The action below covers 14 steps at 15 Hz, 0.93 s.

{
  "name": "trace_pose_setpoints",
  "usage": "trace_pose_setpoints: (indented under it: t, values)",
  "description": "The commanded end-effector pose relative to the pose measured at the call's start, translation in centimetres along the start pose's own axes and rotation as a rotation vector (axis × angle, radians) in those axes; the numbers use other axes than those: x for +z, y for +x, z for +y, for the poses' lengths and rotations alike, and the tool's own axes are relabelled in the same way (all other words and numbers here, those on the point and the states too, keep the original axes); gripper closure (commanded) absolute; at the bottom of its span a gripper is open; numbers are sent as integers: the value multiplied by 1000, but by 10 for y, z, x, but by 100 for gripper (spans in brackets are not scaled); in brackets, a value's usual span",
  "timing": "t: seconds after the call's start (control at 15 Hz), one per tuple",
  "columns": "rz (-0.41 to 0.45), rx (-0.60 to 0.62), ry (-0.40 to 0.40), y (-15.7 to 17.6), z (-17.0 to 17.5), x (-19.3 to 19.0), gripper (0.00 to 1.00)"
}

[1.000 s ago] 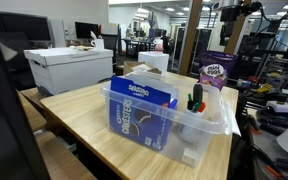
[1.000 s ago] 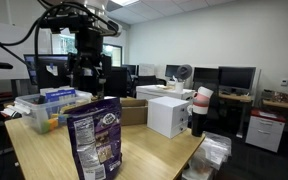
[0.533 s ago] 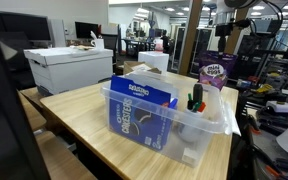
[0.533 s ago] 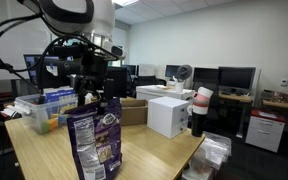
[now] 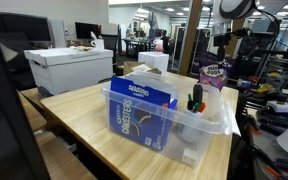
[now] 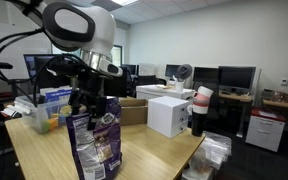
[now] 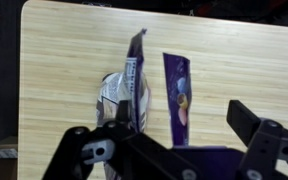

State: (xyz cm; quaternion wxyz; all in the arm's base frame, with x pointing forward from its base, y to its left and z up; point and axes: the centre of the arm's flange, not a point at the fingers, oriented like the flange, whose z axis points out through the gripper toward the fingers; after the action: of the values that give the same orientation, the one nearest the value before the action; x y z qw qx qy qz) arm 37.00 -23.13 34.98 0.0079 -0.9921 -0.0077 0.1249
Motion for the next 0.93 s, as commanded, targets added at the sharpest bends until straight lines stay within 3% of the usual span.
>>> trace_pose_setpoints:
  t: [0.0,0.27,0.67,0.87]
  values:
    - [0,-1,0,0,0,0,0]
    - [8,38,-28,10,12,6,0]
    - [-33,119,46,33,47,31,0]
    - [-60,148,97,43,49,49,0]
